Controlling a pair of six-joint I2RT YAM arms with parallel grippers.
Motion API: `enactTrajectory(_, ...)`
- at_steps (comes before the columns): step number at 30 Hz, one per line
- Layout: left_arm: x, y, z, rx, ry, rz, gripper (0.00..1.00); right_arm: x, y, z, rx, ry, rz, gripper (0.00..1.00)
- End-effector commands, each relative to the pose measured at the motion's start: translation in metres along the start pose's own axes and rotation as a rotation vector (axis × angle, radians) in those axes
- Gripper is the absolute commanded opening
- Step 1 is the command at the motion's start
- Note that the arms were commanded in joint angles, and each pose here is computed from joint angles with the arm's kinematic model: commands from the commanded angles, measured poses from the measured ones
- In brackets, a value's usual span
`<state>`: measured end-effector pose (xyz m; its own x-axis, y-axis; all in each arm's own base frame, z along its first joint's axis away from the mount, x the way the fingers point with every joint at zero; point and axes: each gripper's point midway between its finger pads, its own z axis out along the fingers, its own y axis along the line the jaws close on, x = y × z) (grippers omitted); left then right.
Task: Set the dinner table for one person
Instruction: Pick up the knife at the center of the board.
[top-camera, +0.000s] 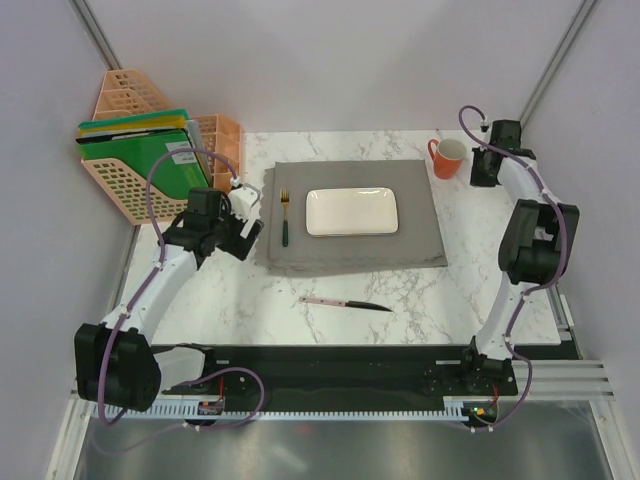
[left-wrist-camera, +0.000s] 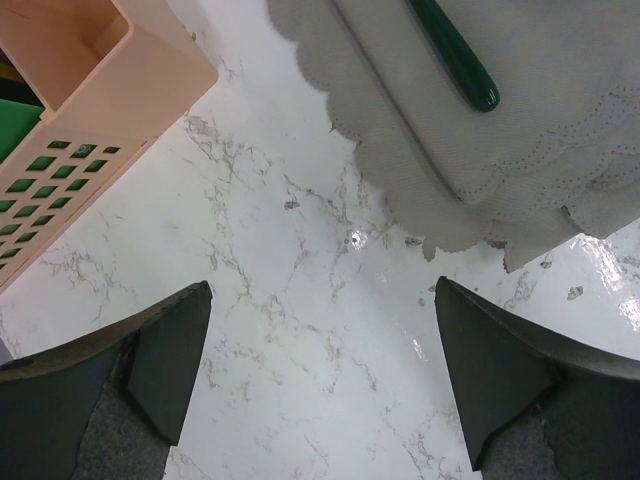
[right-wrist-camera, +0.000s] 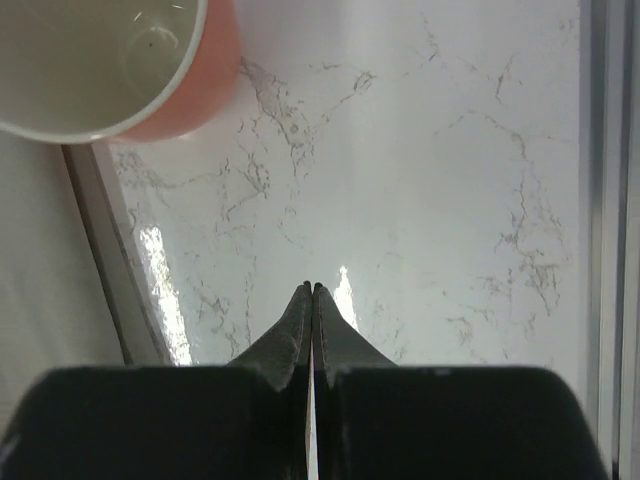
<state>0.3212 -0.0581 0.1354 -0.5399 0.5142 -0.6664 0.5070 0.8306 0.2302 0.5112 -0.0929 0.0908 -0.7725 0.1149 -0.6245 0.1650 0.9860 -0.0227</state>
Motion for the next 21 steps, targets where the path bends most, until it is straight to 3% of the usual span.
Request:
enactTrajectory(1,-0.012,0.009,-0.007,-0.031,-0.058,0.020,1.00,-0.062,-0.003,-0.079,-0.001,-0.239,-0.001,0.00)
enactTrajectory(9,-0.017,0.015,-0.013,-0.055,-0.075,0.027,1.00,-0.047,0.016,-0.191,-0.113,-0.409,-0.056,0.00)
enactTrajectory(14,-0.025,0.016,-0.020,-0.058,-0.103,0.030,1.00,-0.010,0.053,-0.214,-0.316,-0.361,-0.153,0.00)
enactTrajectory(17,-0.023,0.012,-0.019,-0.040,-0.101,0.028,1.00,0.024,0.048,-0.213,-0.298,-0.257,-0.203,0.00)
enactTrajectory(21,-0.018,0.008,-0.015,-0.023,-0.089,0.027,1.00,0.045,0.031,-0.226,-0.202,-0.299,-0.288,0.04)
